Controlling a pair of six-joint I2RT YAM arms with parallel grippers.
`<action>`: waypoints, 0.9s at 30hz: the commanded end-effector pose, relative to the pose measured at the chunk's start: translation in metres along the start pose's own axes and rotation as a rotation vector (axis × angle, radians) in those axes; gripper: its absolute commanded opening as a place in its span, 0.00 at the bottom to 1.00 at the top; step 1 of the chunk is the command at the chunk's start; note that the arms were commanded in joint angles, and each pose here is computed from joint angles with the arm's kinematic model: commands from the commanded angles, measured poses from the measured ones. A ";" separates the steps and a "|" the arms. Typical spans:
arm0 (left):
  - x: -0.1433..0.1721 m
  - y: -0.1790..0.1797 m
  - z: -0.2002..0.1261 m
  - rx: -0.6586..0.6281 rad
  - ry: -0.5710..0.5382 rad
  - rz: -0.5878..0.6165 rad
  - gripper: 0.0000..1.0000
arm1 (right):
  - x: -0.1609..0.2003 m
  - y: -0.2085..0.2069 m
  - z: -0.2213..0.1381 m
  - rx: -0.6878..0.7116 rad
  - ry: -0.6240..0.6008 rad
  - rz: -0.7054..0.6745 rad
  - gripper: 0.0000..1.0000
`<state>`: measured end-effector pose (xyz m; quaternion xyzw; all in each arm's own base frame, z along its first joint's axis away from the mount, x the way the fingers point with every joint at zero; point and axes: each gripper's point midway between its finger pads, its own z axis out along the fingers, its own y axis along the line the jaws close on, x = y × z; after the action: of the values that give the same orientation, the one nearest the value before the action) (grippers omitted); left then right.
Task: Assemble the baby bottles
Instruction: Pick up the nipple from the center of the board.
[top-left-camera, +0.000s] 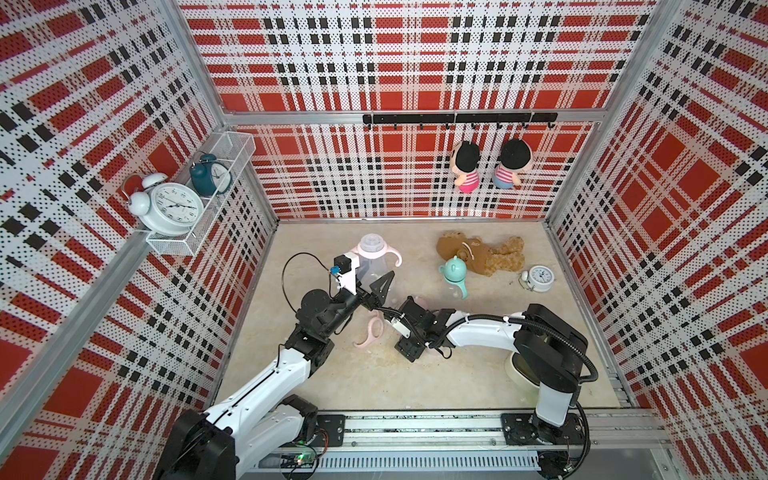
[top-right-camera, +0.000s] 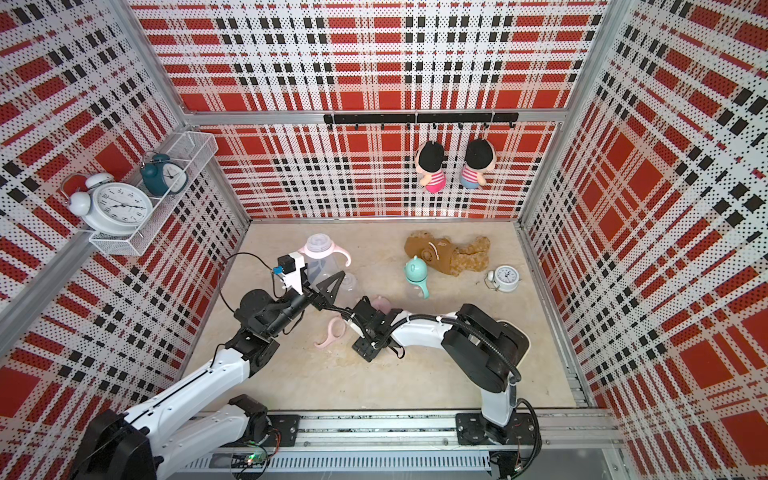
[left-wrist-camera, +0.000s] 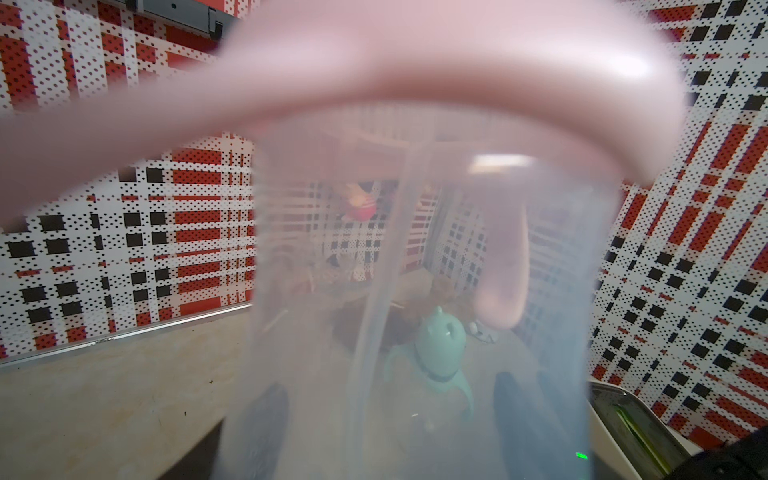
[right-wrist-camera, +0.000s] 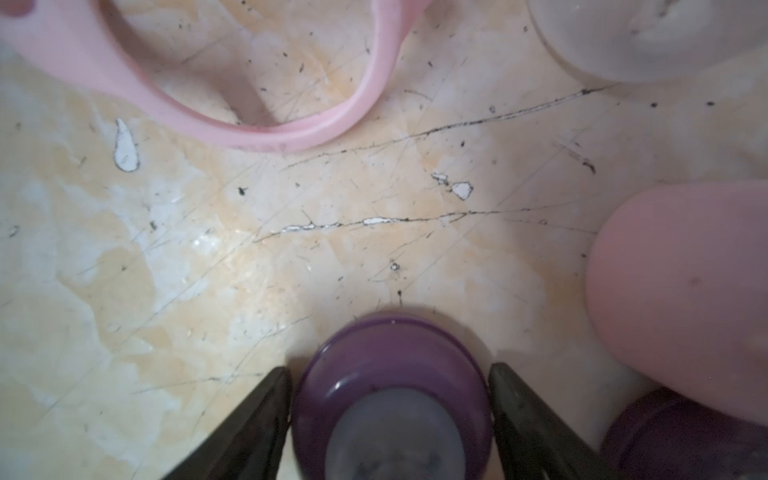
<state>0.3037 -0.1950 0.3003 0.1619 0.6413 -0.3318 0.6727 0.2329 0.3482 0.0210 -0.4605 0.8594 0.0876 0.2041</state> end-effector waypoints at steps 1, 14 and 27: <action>-0.015 -0.006 0.000 0.022 -0.042 0.019 0.00 | 0.041 0.007 0.013 -0.020 0.158 -0.041 0.75; -0.015 0.000 0.002 0.008 -0.038 0.011 0.00 | 0.021 0.008 -0.014 -0.017 0.084 -0.037 0.61; -0.015 0.015 0.015 0.013 -0.022 -0.028 0.00 | 0.017 0.028 -0.082 -0.093 -0.097 0.025 0.60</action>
<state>0.3251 -0.1893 0.2855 0.1492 0.6641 -0.3302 0.6540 0.1848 0.3238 0.0690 -0.4698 0.8492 0.1222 0.2080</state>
